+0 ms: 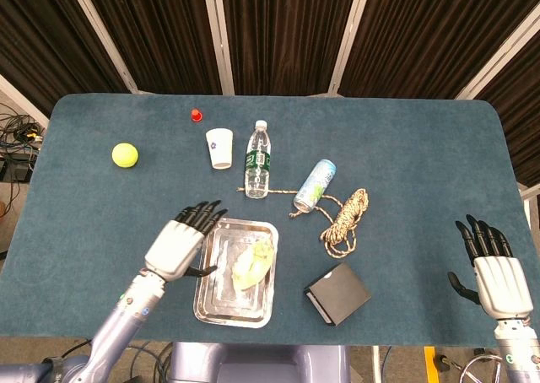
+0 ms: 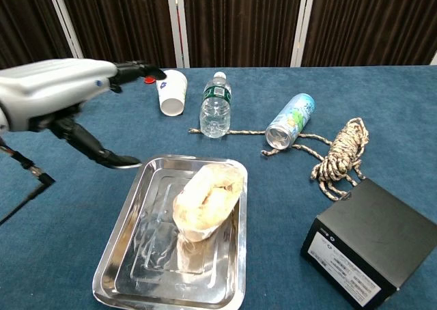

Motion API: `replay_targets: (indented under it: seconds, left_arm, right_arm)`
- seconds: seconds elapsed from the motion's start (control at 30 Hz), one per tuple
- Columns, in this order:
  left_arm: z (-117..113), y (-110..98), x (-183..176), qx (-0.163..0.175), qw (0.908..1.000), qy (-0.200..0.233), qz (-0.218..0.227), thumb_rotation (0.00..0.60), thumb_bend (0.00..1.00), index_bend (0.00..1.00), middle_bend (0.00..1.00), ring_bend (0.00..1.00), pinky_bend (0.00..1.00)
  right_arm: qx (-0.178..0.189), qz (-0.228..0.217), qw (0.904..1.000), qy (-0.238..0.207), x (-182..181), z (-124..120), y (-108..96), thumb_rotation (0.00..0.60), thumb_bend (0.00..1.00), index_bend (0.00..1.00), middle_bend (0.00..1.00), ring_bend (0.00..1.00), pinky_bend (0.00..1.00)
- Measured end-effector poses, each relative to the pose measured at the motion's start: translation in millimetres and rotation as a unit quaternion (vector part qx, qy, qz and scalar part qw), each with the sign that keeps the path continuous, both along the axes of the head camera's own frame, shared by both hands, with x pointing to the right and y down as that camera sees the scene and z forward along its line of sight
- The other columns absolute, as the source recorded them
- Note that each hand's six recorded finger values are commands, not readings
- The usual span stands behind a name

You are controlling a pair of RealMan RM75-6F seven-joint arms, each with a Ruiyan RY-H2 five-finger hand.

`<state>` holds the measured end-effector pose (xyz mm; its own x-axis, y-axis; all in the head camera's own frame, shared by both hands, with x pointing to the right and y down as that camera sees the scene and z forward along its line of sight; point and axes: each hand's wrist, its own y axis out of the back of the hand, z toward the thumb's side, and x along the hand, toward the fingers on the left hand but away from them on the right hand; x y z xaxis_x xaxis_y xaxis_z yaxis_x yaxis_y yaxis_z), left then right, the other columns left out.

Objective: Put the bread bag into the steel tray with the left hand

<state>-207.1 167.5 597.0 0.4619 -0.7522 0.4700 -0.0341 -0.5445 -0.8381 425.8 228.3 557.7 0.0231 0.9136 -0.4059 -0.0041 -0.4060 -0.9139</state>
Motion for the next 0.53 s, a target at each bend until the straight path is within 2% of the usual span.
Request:
replay_targets:
  seconds: [0.2, 0.33, 0.53]
  left_arm:
    - [-15.9, 2.0, -87.6, 0.024, 0.9965, -0.05, -0.062, 0.6, 0.09, 0.0, 0.0, 0.0, 0.1]
    - [-25.3, 18.7, -154.5, 0.033, 0.9902, -0.075, -0.113, 0.6, 0.05, 0.0, 0.0, 0.0, 0.01]
    - [-38.2, 44.5, -232.3, 0.049, 0.9791, -0.102, -0.169, 0.6, 0.04, 0.0, 0.0, 0.0, 0.0]
  right_arm:
    - [-0.003, -0.001, 1.0, 0.003, -1.5, 1.4, 0.9, 0.6, 0.3, 0.0, 0.0, 0.0, 0.1]
    - [-0.006, -0.004, 1.0, 0.005, -3.8, 3.3, 1.5, 0.6, 0.3, 0.0, 0.0, 0.0, 0.1]
    - [-0.008, -0.007, 0.9999, 0.01, -5.0, 4.5, 2.3, 0.6, 0.3, 0.0, 0.0, 0.0, 0.1]
